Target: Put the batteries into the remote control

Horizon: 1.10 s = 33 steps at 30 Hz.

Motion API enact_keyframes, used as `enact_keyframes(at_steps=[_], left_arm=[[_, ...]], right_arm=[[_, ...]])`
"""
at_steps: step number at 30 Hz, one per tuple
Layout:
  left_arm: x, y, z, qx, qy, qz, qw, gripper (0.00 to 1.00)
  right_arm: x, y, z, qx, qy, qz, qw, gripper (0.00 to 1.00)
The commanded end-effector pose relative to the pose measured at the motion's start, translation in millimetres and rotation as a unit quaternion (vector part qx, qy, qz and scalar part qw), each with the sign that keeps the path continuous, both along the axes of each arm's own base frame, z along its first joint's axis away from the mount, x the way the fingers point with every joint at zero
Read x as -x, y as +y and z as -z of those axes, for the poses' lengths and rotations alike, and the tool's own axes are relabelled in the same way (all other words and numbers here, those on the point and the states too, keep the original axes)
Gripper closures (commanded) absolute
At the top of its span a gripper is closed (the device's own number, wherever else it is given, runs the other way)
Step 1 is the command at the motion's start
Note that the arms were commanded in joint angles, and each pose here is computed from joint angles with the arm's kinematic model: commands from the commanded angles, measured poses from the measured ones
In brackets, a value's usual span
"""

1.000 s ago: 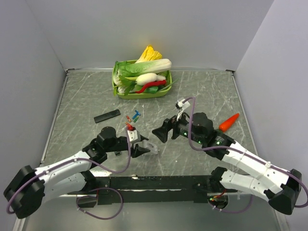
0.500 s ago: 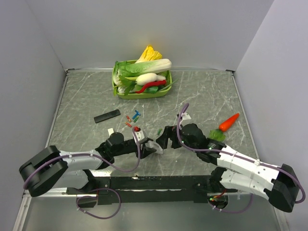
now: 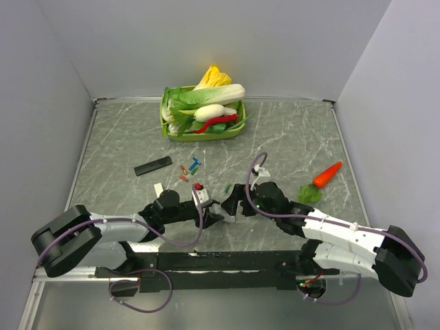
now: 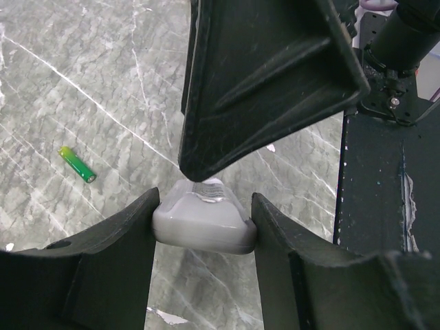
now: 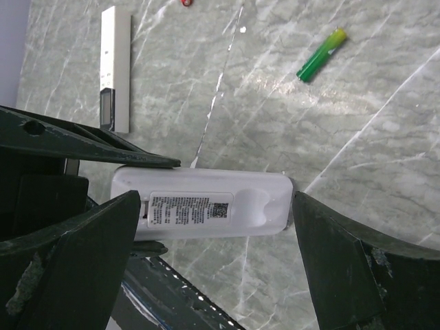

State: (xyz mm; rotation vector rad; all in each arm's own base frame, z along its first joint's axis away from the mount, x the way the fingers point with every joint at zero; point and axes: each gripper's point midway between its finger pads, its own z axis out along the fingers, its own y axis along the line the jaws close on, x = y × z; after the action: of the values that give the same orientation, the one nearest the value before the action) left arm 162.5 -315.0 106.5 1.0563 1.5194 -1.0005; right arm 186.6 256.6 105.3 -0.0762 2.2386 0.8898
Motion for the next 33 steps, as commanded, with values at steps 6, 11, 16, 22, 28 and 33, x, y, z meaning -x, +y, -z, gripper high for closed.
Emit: enact_keyframes(at_steps=[6,11,16,22,28,33], left_arm=[[2.4,-2.9,1.6,-0.014,-0.003,0.013,1.0,0.99],[2.0,-3.4,1.5,-0.016,-0.003,0.013,1.0,0.99],[1.9,-3.2,0.2,-0.015,-0.002,0.013,1.0,0.99],[2.3,-3.9,-0.5,-0.016,-0.002,0.015,1.0,0.99],[2.4,-4.2,-2.6,-0.015,-0.002,0.016,1.0,0.99],[1.9,-5.1,-4.7,-0.014,-0.003,0.017,1.0,0.99]], right_arm=[[2.6,18.1,-13.2,-0.046,-0.006,-0.021,0.999,0.02],[7.1,19.6,-10.2,-0.041,0.003,-0.032,0.999,0.02],[9.4,14.8,-4.0,-0.027,0.012,-0.026,0.999,0.02],[11.3,15.0,-1.0,-0.019,0.015,-0.032,0.999,0.03],[13.8,16.9,2.8,-0.007,0.02,-0.044,0.999,0.04],[15.3,18.1,9.0,0.006,0.03,-0.049,0.998,0.04]])
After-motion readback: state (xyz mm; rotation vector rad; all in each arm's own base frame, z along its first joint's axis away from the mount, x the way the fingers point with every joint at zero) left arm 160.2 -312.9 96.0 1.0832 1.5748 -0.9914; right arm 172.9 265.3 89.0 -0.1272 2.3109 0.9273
